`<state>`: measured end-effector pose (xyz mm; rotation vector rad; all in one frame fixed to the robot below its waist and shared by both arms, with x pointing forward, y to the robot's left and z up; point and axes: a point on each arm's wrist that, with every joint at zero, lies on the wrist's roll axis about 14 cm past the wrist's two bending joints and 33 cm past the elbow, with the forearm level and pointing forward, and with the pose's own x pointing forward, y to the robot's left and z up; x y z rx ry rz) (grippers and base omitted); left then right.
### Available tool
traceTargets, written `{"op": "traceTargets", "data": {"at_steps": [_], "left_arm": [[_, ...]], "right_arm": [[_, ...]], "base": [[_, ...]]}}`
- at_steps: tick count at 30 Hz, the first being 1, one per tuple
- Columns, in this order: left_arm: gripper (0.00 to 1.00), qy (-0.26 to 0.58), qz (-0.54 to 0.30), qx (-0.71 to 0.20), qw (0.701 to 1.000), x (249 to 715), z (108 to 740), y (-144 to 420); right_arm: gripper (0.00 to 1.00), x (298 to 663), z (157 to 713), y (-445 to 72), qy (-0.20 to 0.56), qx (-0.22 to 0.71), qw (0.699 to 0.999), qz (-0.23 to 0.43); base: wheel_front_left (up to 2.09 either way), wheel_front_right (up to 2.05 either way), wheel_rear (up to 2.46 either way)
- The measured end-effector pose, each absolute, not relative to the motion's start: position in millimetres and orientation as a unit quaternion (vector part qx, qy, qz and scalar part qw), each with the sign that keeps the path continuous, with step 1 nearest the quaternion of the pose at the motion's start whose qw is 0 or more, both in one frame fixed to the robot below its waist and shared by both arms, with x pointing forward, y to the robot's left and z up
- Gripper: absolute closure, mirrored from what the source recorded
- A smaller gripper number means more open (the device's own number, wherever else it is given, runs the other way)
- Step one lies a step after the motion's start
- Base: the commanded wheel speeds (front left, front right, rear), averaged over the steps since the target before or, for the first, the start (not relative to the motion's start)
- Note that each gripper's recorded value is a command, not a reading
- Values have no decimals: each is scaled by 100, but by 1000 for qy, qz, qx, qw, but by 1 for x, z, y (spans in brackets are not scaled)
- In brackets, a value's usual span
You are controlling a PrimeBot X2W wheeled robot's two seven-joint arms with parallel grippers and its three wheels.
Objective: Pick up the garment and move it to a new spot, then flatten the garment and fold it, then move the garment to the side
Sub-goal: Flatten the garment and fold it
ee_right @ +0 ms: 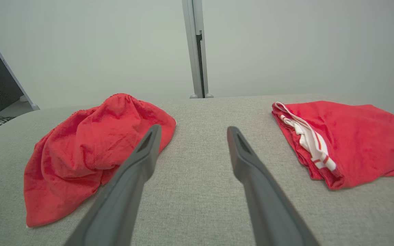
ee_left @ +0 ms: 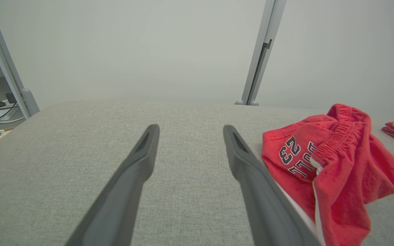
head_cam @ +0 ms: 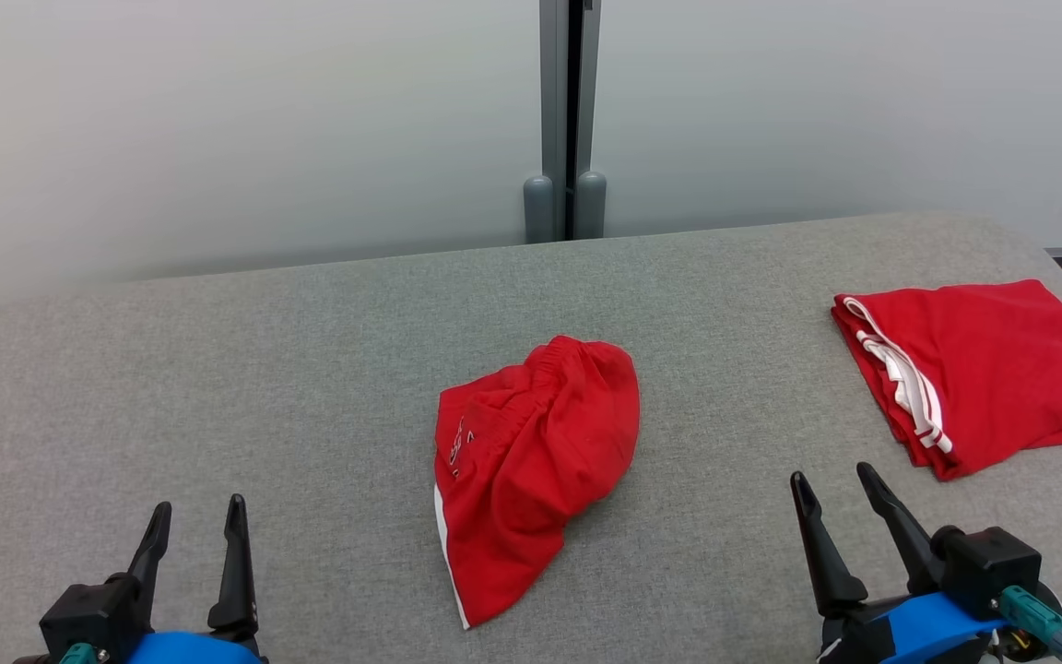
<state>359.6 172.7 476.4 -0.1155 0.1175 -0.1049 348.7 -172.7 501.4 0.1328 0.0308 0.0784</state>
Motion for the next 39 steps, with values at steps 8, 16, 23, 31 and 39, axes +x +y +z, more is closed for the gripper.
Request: {"op": "traceTargets", "data": {"at_steps": [8, 16, 23, 31, 39], "left_arm": [[0, 72, -62, -54, 994, 359, 473, 167], [0, 83, -106, -54, 989, 377, 483, 144], [0, 157, -185, -78, 967, 419, 488, 89], [0, 239, -271, -101, 927, 458, 490, 16], [0, 332, -318, -109, 881, 470, 469, -34]], "right_arm": [[0, 347, 500, -173, 17, 67, 997, 38], [0, 350, 495, -172, 25, 67, 997, 38], [0, 359, 491, -166, 33, 66, 996, 47], [0, 366, 491, -169, 33, 61, 997, 44], [0, 360, 485, -183, 38, 64, 997, 20]], "base": [[0, 0, 0], [0, 0, 0], [0, 0, 0], [0, 0, 0], [0, 0, 0]]}}
